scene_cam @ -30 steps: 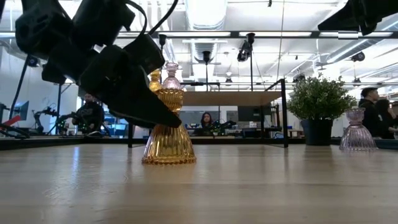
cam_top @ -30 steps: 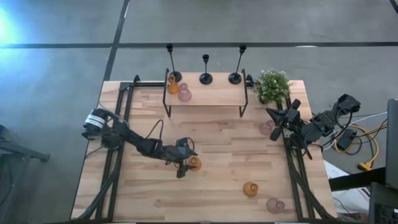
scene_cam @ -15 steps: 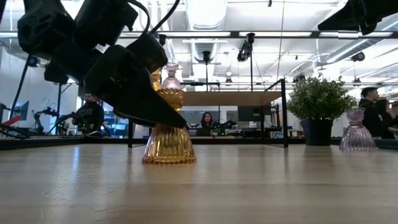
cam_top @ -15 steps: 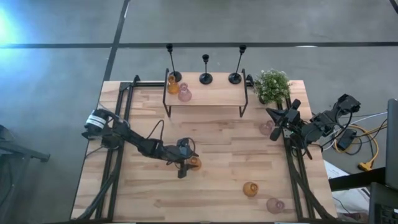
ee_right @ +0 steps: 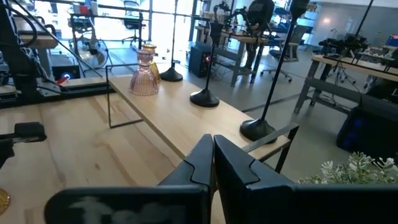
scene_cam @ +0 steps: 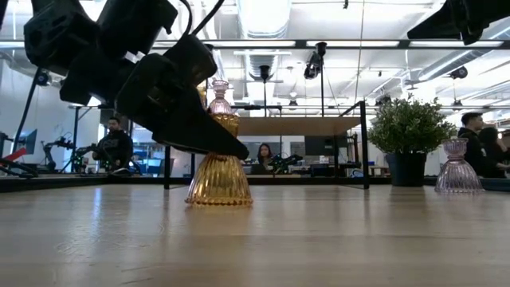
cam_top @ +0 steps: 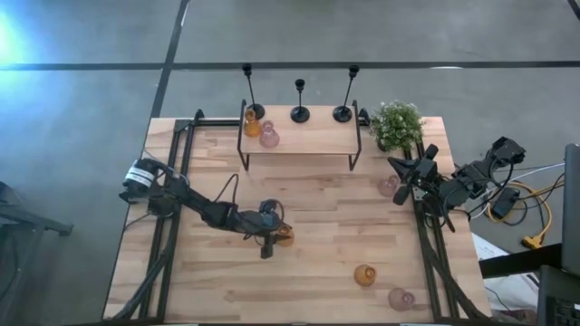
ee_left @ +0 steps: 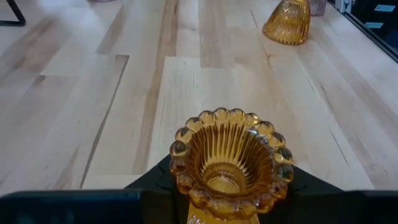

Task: Pick & Place candle stick holders
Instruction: Put the left orange glass candle holder on the shelf

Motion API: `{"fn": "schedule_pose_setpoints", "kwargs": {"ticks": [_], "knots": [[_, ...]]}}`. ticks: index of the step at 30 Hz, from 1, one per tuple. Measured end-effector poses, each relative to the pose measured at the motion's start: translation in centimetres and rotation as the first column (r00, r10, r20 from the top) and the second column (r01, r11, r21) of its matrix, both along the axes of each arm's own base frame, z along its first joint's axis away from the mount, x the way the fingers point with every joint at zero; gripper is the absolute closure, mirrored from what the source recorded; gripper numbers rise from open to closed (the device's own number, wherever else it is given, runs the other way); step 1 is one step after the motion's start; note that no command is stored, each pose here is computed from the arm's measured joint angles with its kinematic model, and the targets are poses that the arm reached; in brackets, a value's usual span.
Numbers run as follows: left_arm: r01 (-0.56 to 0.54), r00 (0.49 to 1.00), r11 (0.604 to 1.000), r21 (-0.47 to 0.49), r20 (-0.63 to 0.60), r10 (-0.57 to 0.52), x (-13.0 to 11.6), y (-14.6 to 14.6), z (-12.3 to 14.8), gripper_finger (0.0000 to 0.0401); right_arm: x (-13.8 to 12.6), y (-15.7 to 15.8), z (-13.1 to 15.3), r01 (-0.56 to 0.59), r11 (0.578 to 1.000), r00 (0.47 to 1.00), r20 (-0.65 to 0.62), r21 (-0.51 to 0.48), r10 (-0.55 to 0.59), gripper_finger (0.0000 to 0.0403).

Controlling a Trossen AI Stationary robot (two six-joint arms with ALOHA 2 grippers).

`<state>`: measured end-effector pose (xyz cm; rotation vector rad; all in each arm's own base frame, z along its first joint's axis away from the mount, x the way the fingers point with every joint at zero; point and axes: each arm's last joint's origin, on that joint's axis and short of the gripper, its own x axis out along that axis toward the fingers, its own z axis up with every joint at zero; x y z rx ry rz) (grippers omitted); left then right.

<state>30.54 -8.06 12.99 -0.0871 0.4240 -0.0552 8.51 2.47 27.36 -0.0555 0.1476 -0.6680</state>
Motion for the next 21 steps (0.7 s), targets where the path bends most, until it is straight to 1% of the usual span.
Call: {"fn": "schedule_pose_setpoints", "kwargs": {"ticks": [2,5,7,9,10,12,14,16,18,21], "knots": [[-0.021,1.000,1.000,-0.018,0.000,0.021,0.1,0.0,0.1,0.0272,0.0,0.0,0.0,0.000,1.000,1.000,0.000,0.000,0.000,0.0394],[-0.101,0.995,0.989,-0.106,0.006,0.102,0.5,0.1,0.6,0.0272,0.0,0.0,0.0,0.000,1.000,1.000,0.001,0.000,0.000,0.0394],[-0.137,0.990,0.976,-0.172,0.010,0.141,0.9,0.2,1.6,0.0272,0.0,0.0,0.0,0.000,1.000,1.000,0.001,0.000,0.000,0.0394],[-0.147,0.987,0.968,-0.204,0.037,0.158,1.4,0.2,3.4,0.0272,0.0,0.0,0.0,0.000,1.000,1.000,0.001,0.001,0.000,0.0394],[-0.151,0.985,0.968,-0.201,0.049,0.164,1.7,0.1,4.4,0.0272,0.0,0.0,0.0,0.000,1.000,1.000,0.001,0.001,0.000,0.0394],[-0.172,0.981,0.972,-0.161,0.066,0.185,2.4,0.0,6.8,0.0272,0.0,0.0,0.0,0.000,1.000,1.000,0.001,0.001,0.000,0.0394],[-0.240,0.968,0.966,-0.100,0.048,0.246,3.1,0.2,9.3,0.0272,0.0,0.0,0.0,0.000,1.000,1.000,0.002,0.001,0.000,0.0394],[-0.343,0.939,0.939,-0.035,0.018,0.344,3.9,1.0,11.7,0.0272,0.0,0.0,0.0,0.000,1.000,1.000,0.001,0.001,0.000,0.0394],[-0.438,0.899,0.898,0.025,-0.012,0.439,4.6,2.2,13.5,0.0272,0.0,0.0,0.0,0.000,1.000,1.000,0.001,0.001,0.000,0.0394],[-0.539,0.842,0.842,0.032,0.007,0.539,5.7,4.4,15.4,0.0272,0.0,0.0,0.0,0.000,1.000,1.000,0.001,0.001,0.000,0.0394]]}}
